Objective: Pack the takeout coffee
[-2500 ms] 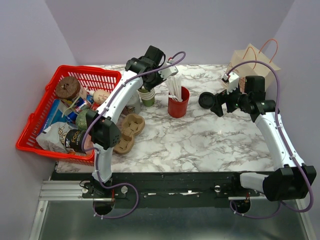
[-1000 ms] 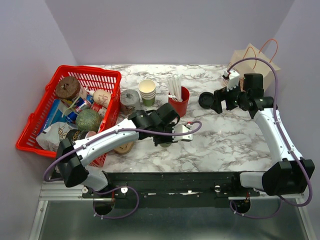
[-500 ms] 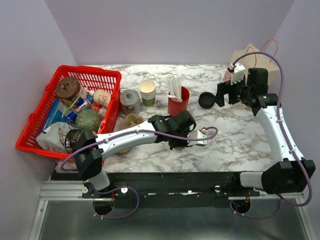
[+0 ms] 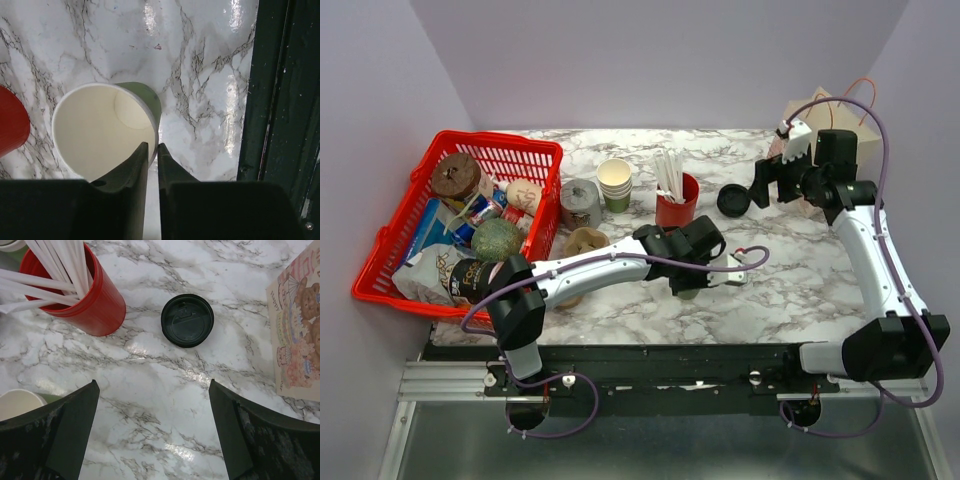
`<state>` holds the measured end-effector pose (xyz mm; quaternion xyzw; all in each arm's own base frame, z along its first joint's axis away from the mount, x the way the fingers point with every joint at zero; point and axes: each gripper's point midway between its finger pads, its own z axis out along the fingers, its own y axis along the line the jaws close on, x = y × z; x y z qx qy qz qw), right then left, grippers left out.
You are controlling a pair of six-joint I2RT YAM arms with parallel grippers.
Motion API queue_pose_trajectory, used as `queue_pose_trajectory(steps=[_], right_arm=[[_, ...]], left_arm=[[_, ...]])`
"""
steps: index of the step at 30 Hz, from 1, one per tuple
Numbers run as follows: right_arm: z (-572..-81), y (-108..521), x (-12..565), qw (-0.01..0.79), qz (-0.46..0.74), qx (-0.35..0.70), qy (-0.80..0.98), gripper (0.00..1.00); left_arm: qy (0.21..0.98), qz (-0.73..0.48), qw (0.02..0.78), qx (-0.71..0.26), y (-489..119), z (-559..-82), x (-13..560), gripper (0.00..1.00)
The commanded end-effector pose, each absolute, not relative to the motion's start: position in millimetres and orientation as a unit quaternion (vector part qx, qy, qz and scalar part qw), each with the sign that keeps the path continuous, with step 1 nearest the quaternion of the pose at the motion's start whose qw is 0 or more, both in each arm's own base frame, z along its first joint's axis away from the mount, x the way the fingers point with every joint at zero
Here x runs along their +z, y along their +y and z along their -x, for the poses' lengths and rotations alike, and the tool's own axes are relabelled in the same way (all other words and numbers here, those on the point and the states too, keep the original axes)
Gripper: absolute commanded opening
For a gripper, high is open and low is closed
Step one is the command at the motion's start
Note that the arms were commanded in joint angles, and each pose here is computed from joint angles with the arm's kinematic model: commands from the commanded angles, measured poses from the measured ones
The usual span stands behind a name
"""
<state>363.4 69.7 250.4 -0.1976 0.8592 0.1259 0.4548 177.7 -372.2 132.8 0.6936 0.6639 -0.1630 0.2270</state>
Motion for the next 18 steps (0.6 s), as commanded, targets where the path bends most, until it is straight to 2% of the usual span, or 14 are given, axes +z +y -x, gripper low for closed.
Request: queue_pose_trajectory(steps=[1,2,5,7,10,11,14,15,18], right_arm=[[-381,65,264,0.46,0.207,0.113,0.856,1.0],[-382,66,263,0.459,0.208,0.113,0.856,1.0],[-388,69,265,0.456,0.216,0.121,0.855,1.0],[-392,71,269,0.46,0.23,0.124,0.849,1.0],[-397,79,268,0.457,0.275,0.136,0.835,1.0],[-395,84,265,0.448,0.294,0.151,0.831,1.0],[-398,92,250,0.417,0.365,0.167,0.815,1.0],[-399,91,245,0.409,0.396,0.162,0.806,0.99],[-403,89,217,0.367,0.452,0.163,0.796,0.93]], left_arm=[[0.655,-0.696,0.228,-0.186,-382,-170,144,0.25],[0.653,-0.696,0.23,-0.191,-384,-169,146,0.34],[0.65,-0.686,0.256,-0.204,-391,-174,165,0.41],[0.641,-0.674,0.291,-0.222,-397,-182,199,0.44],[0.624,-0.65,0.349,-0.257,-401,-194,256,0.54],[0.635,-0.629,0.364,-0.263,-395,-207,269,0.61],[0.641,-0.58,0.419,-0.277,-378,-235,312,0.72],[0.651,-0.559,0.431,-0.28,-371,-244,322,0.98],[0.66,-0.517,0.474,-0.269,-343,-263,363,0.99]])
